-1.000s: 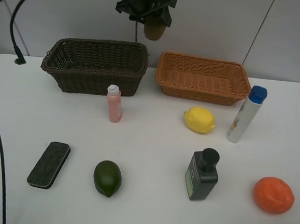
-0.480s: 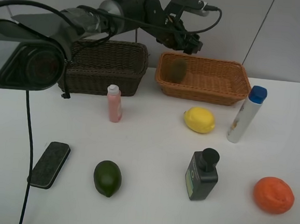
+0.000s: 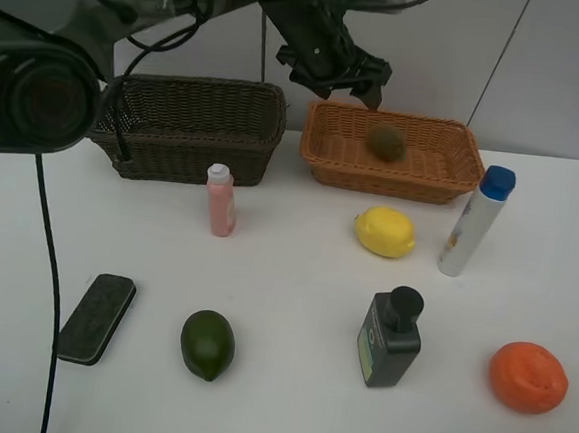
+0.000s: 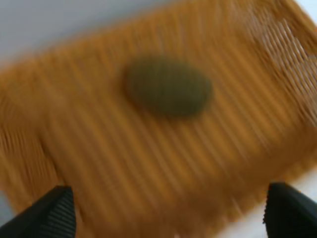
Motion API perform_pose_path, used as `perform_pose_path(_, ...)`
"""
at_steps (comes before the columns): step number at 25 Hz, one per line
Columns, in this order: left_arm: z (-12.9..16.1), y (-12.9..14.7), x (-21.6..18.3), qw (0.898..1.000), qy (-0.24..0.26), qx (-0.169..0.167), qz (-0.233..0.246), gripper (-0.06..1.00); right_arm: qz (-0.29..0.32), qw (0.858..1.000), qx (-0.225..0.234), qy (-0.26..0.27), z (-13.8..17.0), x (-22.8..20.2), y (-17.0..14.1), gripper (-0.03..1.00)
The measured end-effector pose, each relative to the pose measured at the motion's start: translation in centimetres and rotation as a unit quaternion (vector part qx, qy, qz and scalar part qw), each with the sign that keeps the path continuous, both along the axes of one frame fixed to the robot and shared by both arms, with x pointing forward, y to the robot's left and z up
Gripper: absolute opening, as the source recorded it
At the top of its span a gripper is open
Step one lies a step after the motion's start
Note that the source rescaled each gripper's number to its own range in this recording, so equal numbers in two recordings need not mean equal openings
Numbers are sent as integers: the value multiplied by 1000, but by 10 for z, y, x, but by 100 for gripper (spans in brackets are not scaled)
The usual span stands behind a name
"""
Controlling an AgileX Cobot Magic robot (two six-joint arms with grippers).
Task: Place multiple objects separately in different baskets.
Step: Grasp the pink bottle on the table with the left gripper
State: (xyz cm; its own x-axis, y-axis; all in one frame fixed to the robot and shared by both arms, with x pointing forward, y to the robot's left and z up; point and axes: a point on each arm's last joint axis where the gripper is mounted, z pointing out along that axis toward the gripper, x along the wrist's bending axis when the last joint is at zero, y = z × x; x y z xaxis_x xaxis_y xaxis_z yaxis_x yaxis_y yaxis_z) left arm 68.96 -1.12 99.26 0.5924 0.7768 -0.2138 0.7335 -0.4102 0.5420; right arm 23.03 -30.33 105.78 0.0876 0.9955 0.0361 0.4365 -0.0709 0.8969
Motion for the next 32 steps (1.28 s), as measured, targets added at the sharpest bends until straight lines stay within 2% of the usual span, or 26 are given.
perform_pose_path(2, 19, 9, -13, 999, 42, 31, 1, 100, 0, 1000, 0, 0, 0, 0, 0, 98)
perform_pose_path(5, 38, 22, -23, 995, 62, 73, 22, 100, 0, 1000, 0, 0, 0, 0, 0, 98)
perform_pose_path(9, 60, 29, -28, 995, 54, 66, 61, 100, 0, 1000, 0, 0, 0, 0, 0, 98)
perform_pose_path(13, 74, 31, -40, 994, 57, 64, 63, 100, 0, 1000, 0, 0, 0, 0, 0, 98)
perform_pose_path(17, 84, 47, -71, 990, 87, 88, 64, 100, 0, 1000, 0, 0, 0, 0, 0, 98)
perform_pose_path(19, 85, 68, -96, 983, 111, 118, 90, 100, 0, 1000, 0, 0, 0, 0, 0, 98)
perform_pose_path(22, 73, 84, -116, 972, 139, 150, 112, 100, 0, 1000, 0, 0, 0, 0, 0, 98)
perform_pose_path(27, 20, 96, -130, 949, 201, 214, 114, 100, 0, 1000, 0, 0, 0, 0, 0, 98)
perform_pose_path(32, -16, 92, -120, 945, 202, 229, 118, 100, 0, 1000, 0, 0, 0, 0, 0, 98)
